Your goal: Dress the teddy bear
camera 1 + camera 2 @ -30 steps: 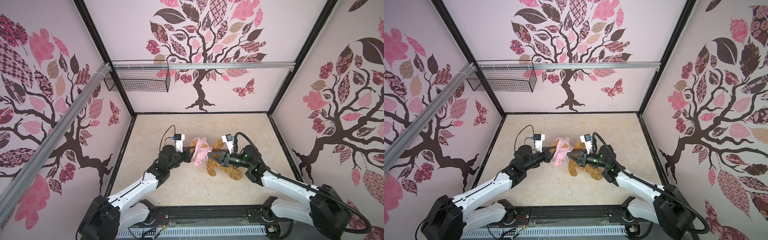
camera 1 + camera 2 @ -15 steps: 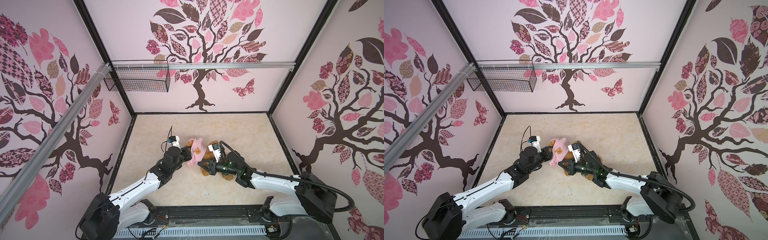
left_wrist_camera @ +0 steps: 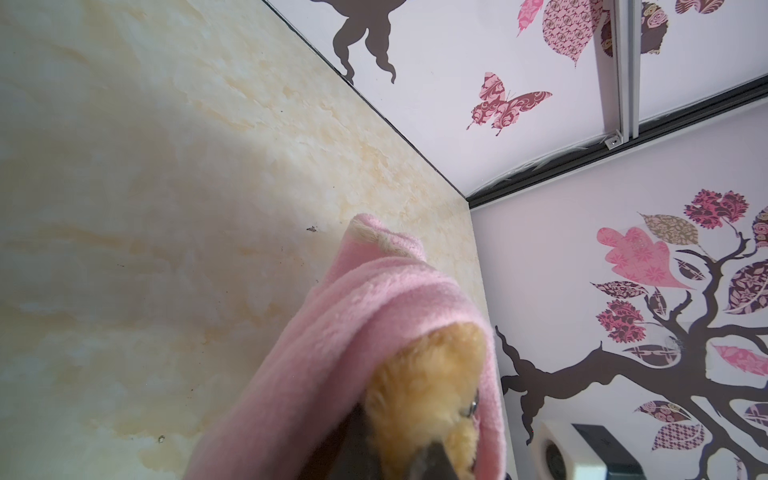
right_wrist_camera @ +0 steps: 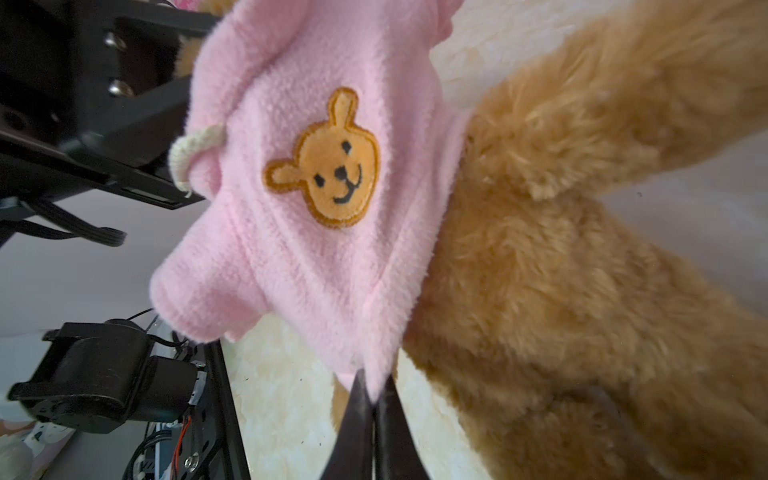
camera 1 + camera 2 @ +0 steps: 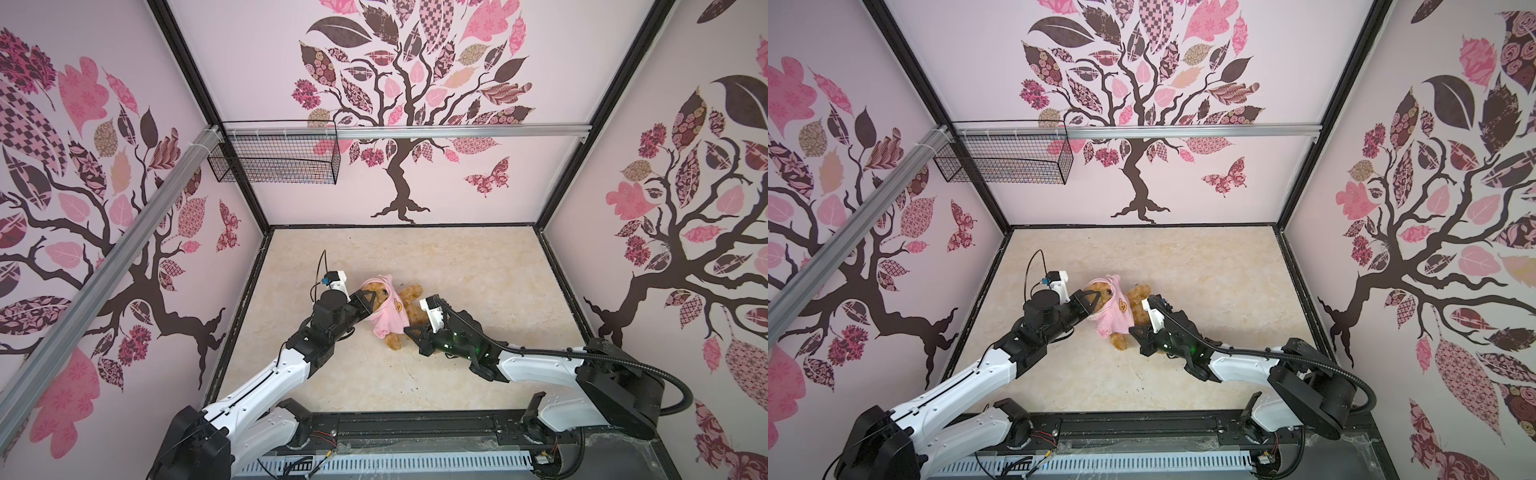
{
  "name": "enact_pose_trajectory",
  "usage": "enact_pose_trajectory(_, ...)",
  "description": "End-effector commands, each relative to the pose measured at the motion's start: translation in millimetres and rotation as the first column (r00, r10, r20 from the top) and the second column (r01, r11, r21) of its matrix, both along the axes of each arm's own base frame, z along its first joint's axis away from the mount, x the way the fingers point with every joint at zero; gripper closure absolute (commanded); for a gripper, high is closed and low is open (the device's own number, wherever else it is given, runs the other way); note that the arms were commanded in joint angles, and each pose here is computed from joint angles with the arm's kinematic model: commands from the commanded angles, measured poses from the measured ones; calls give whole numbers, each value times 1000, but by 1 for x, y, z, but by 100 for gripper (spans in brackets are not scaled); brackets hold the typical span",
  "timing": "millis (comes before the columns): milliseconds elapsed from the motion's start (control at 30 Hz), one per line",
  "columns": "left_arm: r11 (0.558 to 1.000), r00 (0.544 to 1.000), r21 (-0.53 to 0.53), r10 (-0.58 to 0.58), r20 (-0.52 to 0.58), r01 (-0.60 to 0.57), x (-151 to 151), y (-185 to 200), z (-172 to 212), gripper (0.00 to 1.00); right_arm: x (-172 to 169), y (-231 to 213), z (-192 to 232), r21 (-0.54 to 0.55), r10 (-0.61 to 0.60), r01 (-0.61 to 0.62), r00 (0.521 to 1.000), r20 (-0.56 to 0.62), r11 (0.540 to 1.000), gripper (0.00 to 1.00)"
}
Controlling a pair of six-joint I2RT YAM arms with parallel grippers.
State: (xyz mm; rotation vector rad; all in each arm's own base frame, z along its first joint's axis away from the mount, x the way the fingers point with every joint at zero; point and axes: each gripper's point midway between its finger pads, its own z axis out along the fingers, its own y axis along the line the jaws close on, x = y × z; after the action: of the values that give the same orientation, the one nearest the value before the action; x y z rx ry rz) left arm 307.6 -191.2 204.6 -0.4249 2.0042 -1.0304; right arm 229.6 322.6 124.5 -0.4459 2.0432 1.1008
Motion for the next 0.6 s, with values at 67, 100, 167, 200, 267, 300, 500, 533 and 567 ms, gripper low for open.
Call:
enact_pose_trajectory(67, 972, 972, -234, 80, 219, -27, 17, 11, 91, 100, -22, -18, -74, -175, -4, -20, 991, -136, 984, 100)
enact_pose_trajectory(100, 968, 972, -252, 75, 224, -16, 17, 11, 94, 100, -21, -21, -81, -190, -20, -8, 989, -147, 982, 100)
enact_pose_trajectory(167, 960, 970, -280, 63, 236, 5, 17, 10, 99, 100, -19, -27, -91, -220, -58, 22, 986, -159, 975, 100)
enact_pose_trajectory(200, 957, 969, -289, 61, 239, 11, 17, 11, 100, 100, -18, -30, -95, -231, -78, 39, 984, -161, 972, 100)
enact_pose_trajectory(267, 956, 968, -292, 44, 246, 31, 16, 9, 100, 100, -14, -33, -94, -242, -102, 63, 983, -152, 968, 100)
enact_pose_trajectory(300, 957, 969, -288, 29, 245, 44, 15, 7, 98, 100, -12, -33, -91, -241, -107, 71, 984, -142, 968, 100)
enact_pose_trajectory(500, 964, 968, -229, -80, 237, 135, 7, -8, 64, 100, -5, -18, -47, -159, -34, 28, 999, -36, 987, 100)
enact_pose_trajectory(533, 967, 966, -204, -105, 237, 155, 5, -10, 57, 100, -3, -18, -40, -147, -27, 23, 999, -27, 989, 100)
enact_pose_trajectory(567, 968, 962, -178, -130, 240, 175, 2, -13, 51, 100, -1, -18, -34, -132, -18, 15, 1000, -21, 991, 96)
